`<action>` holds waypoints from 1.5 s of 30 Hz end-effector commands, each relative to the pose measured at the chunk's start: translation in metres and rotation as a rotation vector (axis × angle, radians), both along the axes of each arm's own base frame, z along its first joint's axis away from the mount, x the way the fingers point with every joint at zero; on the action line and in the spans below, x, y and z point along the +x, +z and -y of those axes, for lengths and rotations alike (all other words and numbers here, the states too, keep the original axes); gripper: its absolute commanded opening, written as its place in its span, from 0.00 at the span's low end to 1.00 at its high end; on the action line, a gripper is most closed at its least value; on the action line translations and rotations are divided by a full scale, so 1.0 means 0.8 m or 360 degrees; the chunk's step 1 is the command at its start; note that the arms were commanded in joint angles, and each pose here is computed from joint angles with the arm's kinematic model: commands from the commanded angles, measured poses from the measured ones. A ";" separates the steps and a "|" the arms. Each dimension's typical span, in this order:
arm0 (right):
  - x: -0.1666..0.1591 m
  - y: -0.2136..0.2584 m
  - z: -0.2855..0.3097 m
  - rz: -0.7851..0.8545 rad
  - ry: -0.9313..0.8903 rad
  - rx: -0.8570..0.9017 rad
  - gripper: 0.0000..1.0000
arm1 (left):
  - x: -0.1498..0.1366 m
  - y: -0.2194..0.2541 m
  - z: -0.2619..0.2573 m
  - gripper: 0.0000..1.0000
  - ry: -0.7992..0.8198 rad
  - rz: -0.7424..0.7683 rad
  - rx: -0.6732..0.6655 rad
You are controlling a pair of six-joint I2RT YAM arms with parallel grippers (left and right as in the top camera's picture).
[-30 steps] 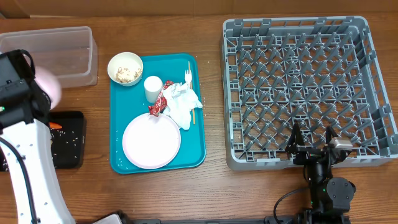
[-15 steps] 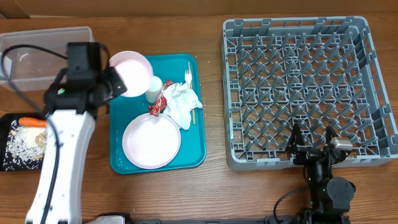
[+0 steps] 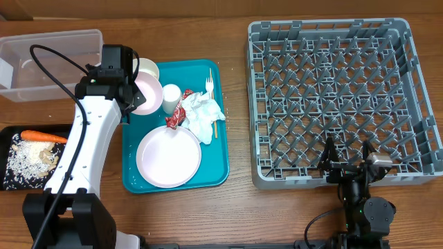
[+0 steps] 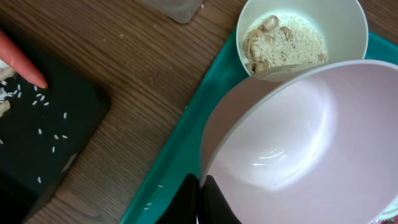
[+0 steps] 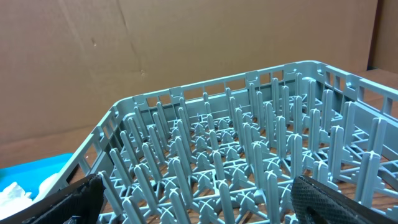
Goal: Sort waste into correct bins and load items into the dishwasher rack
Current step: 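Set the emptied bowl back down on the teal tray, then reach the left gripper to the back white bowl and grasp its rim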
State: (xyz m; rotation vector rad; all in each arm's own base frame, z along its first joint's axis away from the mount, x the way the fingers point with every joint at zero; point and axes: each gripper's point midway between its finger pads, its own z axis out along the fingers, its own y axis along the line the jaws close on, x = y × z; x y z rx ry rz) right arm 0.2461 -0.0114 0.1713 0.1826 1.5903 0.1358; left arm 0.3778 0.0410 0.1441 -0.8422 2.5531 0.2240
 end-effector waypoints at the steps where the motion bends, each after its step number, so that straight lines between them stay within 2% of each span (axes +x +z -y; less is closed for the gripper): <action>1: 0.000 -0.001 0.004 0.0011 -0.0023 -0.0007 1.00 | -0.001 0.011 -0.016 0.04 0.0083 0.0042 0.0055; 5: 0.000 -0.001 0.004 0.0011 -0.0023 -0.0007 1.00 | -0.008 -0.004 -0.023 0.04 0.0116 -0.0035 0.0012; 14: 0.000 -0.001 0.003 0.0011 -0.0022 -0.0007 1.00 | -0.012 -0.078 -0.011 0.04 0.0187 -0.0281 -0.0122; 17: 0.000 -0.001 0.004 0.0011 -0.0023 -0.0007 1.00 | -0.009 -0.097 0.001 0.04 0.0166 -0.0325 -0.0212; 22: 0.000 -0.001 0.003 0.0011 -0.0022 -0.0007 1.00 | -0.008 -0.104 0.004 0.04 0.0157 -0.0340 -0.0216; 23: 0.000 -0.001 0.004 0.0011 -0.0023 -0.0007 1.00 | -0.007 -0.103 0.004 0.07 0.0158 -0.0337 -0.0217; 26: 0.000 -0.001 0.003 0.0011 -0.0022 -0.0007 1.00 | -0.008 -0.103 0.004 0.31 0.0157 -0.0339 -0.0215; 27: 0.000 -0.001 0.004 0.0012 -0.0023 -0.0007 1.00 | -0.008 -0.103 0.003 0.34 0.0157 -0.0342 -0.0208; 31: 0.000 -0.001 0.003 0.0011 -0.0022 -0.0007 1.00 | -0.008 -0.094 -0.004 0.36 0.0119 -0.0357 -0.0146; 38: 0.000 -0.001 0.003 0.0011 -0.0022 -0.0007 1.00 | 0.010 -0.019 -0.012 0.42 0.0117 -0.0297 -0.0085; 40: 0.000 -0.001 0.004 0.0011 -0.0023 -0.0007 1.00 | 0.026 0.014 -0.010 0.57 0.0109 -0.0204 -0.0097; 42: 0.000 -0.001 0.003 0.0011 -0.0022 -0.0007 1.00 | 0.046 0.036 -0.003 1.00 0.0042 -0.0104 -0.0135; 45: 0.000 -0.001 0.004 0.0011 -0.0023 -0.0007 1.00 | 0.078 0.056 0.019 1.00 -0.0242 0.0027 -0.0198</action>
